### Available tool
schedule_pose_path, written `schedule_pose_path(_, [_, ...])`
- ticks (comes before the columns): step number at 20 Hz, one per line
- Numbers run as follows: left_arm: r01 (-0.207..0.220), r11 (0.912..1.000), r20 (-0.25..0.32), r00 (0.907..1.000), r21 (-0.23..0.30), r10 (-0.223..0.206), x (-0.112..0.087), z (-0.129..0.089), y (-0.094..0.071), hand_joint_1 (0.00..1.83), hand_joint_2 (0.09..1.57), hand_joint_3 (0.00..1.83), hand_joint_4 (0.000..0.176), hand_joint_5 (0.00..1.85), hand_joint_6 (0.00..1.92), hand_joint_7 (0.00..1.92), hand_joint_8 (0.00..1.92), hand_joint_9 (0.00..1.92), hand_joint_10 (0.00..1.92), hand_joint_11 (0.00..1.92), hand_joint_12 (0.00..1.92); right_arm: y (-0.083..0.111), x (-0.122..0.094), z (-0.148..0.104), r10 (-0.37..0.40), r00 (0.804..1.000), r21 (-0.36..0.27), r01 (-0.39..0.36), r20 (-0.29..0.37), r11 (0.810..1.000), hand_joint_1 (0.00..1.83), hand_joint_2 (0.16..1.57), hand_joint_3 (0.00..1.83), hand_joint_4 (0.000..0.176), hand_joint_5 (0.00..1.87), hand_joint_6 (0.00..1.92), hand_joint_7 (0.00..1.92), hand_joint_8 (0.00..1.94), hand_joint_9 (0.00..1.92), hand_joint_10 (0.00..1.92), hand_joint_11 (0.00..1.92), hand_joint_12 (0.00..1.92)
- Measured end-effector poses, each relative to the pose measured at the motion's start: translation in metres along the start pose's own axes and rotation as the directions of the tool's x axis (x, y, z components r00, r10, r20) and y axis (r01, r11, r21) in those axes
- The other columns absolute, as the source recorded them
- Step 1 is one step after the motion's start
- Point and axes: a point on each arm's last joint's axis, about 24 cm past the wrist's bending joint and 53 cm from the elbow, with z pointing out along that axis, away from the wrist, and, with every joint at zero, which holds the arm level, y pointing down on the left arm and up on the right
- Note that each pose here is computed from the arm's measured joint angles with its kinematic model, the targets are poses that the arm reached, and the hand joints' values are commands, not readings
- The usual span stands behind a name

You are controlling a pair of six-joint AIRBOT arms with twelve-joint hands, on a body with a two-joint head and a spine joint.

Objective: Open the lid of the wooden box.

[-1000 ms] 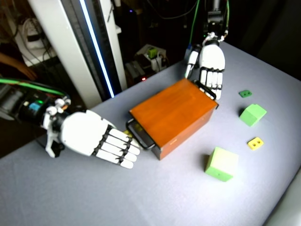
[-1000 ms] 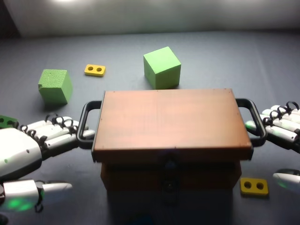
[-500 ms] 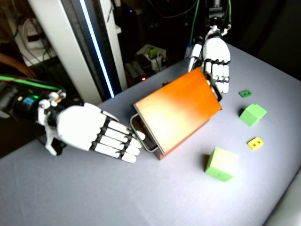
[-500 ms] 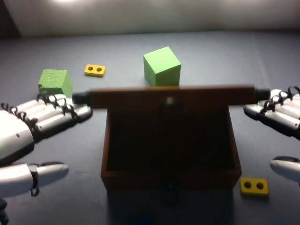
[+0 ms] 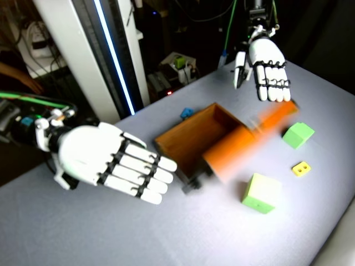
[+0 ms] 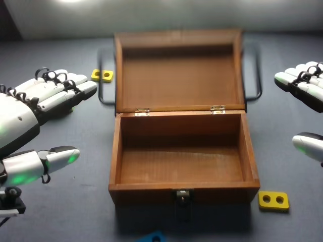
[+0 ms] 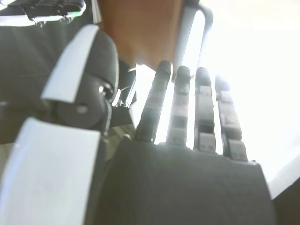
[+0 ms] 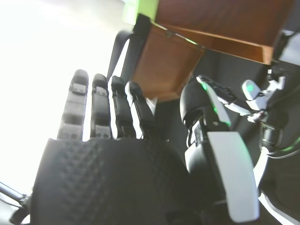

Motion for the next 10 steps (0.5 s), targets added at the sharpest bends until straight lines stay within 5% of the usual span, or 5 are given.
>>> schedule_pose_path(3, [0.011,0.9999,0.051,0.9987,0.001,-0.011,-0.010,0.000,0.000,0.39,1.42,0.01,0.000,0.00,0.00,0.00,0.00,0.00,0.00,0.00,0.00,0.000,-0.011,-0.001,0.014,0.999,0.002,-0.014,0.047,1.000,0.44,1.46,0.00,0.000,0.00,0.00,0.00,0.00,0.00,0.00,0.00,0.00])
schedule_pose_path(5, [0.011,0.9998,0.082,0.9966,0.016,-0.013,-0.017,0.000,-0.003,0.48,1.41,0.00,0.000,0.00,0.00,0.00,0.00,0.00,0.00,0.00,0.00,-0.002,-0.015,-0.005,0.024,0.997,0.009,-0.025,0.077,1.000,0.51,1.47,0.00,0.000,0.00,0.00,0.00,0.00,0.00,0.00,0.00,0.00])
schedule_pose_path(7, [0.001,0.9996,0.101,0.9948,0.030,-0.004,-0.022,-0.002,-0.006,0.49,1.42,0.00,0.000,0.00,0.00,0.00,0.00,0.00,0.00,0.00,0.00,0.000,-0.017,-0.007,0.031,0.995,0.007,-0.032,0.091,0.999,0.43,1.48,0.01,0.000,0.00,0.00,0.00,0.00,0.00,0.00,0.00,0.00])
schedule_pose_path(8, [-0.002,0.9995,0.114,0.9935,0.033,-0.002,-0.024,-0.003,-0.007,0.50,1.42,0.00,0.016,0.00,0.00,0.00,0.00,0.00,0.00,0.00,0.00,0.002,-0.019,-0.008,0.033,0.994,0.000,-0.034,0.100,0.999,0.32,1.48,0.01,0.003,0.00,0.00,0.00,0.00,0.00,0.00,0.00,0.00])
schedule_pose_path(10, [-0.005,0.9988,0.153,0.9882,0.050,-0.003,-0.033,-0.004,-0.012,0.46,1.43,0.00,0.040,0.00,0.00,0.00,0.00,0.00,0.00,0.00,0.00,0.008,-0.031,-0.015,0.012,0.992,-0.020,-0.009,0.127,1.000,0.26,1.44,0.00,0.045,0.00,0.00,0.00,0.00,0.00,0.00,0.00,0.00])
